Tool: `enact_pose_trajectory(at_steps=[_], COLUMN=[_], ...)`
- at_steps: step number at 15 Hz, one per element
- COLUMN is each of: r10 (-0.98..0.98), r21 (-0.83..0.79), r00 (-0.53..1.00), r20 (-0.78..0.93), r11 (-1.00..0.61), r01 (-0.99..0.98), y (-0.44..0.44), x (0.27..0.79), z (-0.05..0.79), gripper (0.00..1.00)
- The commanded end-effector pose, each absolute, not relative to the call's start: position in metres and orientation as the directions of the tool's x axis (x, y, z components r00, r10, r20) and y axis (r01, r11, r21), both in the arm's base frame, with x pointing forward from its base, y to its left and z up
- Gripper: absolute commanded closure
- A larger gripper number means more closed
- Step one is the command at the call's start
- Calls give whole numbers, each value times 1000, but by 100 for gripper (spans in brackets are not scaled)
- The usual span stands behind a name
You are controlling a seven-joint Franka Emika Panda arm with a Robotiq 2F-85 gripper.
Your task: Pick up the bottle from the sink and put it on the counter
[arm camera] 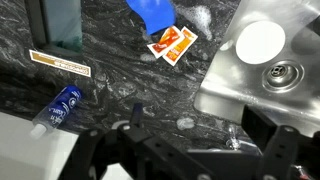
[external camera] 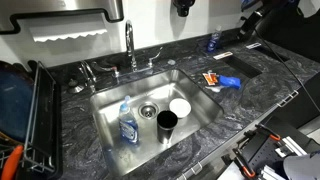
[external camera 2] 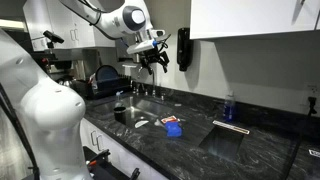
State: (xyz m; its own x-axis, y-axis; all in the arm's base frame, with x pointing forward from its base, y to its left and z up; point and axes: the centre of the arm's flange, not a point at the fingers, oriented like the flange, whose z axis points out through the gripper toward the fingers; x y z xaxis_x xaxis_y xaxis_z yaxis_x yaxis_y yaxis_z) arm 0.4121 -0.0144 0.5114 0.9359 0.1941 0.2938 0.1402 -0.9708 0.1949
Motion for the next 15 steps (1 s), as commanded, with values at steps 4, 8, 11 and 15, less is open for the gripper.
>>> enact_pose_trajectory(at_steps=[4,8,11,15], r10=[194,298,378,434], r21=[195,124,34,-118], r00=[936,919,888,830], r20=[294,257,262,352], r11=[-971,-953,-923,-858], r01=[140,275,383,499], y=[-14,14,43,90], x=[412,413,410,402], z=[511,478,459,448], gripper=[0,0,0,0])
